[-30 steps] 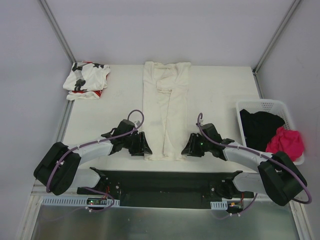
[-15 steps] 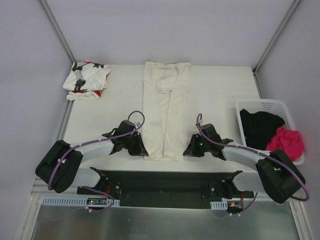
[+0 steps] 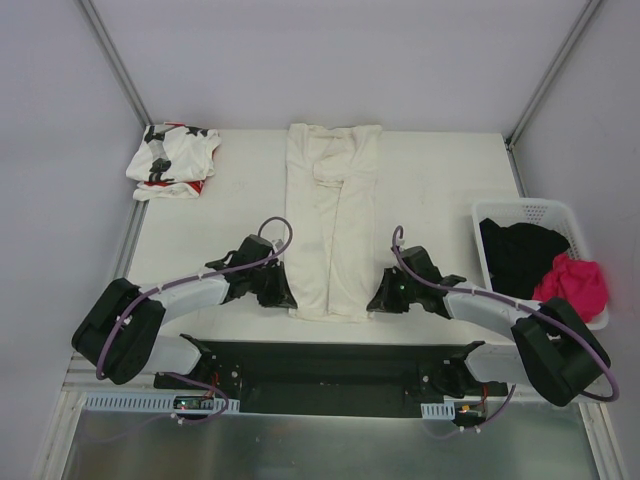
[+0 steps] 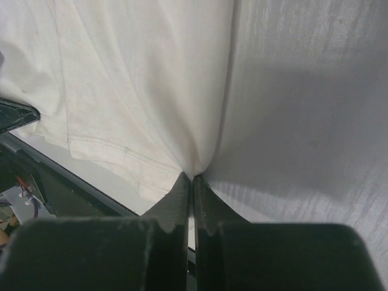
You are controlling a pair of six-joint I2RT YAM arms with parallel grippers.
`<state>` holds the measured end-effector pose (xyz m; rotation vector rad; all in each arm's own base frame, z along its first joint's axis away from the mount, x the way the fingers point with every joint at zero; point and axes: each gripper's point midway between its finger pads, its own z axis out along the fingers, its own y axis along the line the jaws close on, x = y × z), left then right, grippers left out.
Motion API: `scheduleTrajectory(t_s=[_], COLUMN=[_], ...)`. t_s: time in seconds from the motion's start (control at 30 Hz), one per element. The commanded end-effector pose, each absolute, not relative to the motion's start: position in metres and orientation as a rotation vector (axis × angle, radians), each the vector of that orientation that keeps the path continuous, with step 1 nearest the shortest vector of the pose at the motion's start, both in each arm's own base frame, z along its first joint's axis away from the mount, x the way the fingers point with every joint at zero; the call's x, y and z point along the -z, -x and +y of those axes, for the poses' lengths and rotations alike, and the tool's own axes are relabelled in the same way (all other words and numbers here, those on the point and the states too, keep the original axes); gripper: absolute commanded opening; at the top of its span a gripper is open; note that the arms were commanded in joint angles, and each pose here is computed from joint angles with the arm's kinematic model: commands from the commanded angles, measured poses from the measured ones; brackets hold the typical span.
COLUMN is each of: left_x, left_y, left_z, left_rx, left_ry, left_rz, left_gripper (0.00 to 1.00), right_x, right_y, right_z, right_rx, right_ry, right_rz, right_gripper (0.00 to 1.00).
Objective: Fold and stack the t-shirts
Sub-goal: Grab the bottom of the folded rectangular tshirt with both arms
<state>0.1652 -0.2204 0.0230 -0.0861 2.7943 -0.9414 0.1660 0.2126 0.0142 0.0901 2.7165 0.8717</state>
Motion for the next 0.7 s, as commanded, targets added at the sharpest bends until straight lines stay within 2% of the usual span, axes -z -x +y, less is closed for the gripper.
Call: scheduleTrajectory(t_s=[0.0,0.43,0.67], left_x=[-0.039,-0.065,-0.090], left_y=[-0.181,-0.207,-0.236], left_z=[-0.228,-0.232,-0.229], left_rx=[0.923,0.861,0.813], left_ry=[-0.004,-0.090,-0.081], left_rz=[2.737,2.661,2.561], left_gripper=[0.00,0.00,0.00], right_x=[-0.021,-0.055,-0.066], right_y=[-0.177,-0.219,-0.243], right_z=[0.212,0.221,0.219], right_rx=[-0.810,-0.781,-0.769], right_ry=[-0.052,0.010,0.006], right_rz=[2.708,2.629,2.591], right_gripper=[0.01,0.00,0.01])
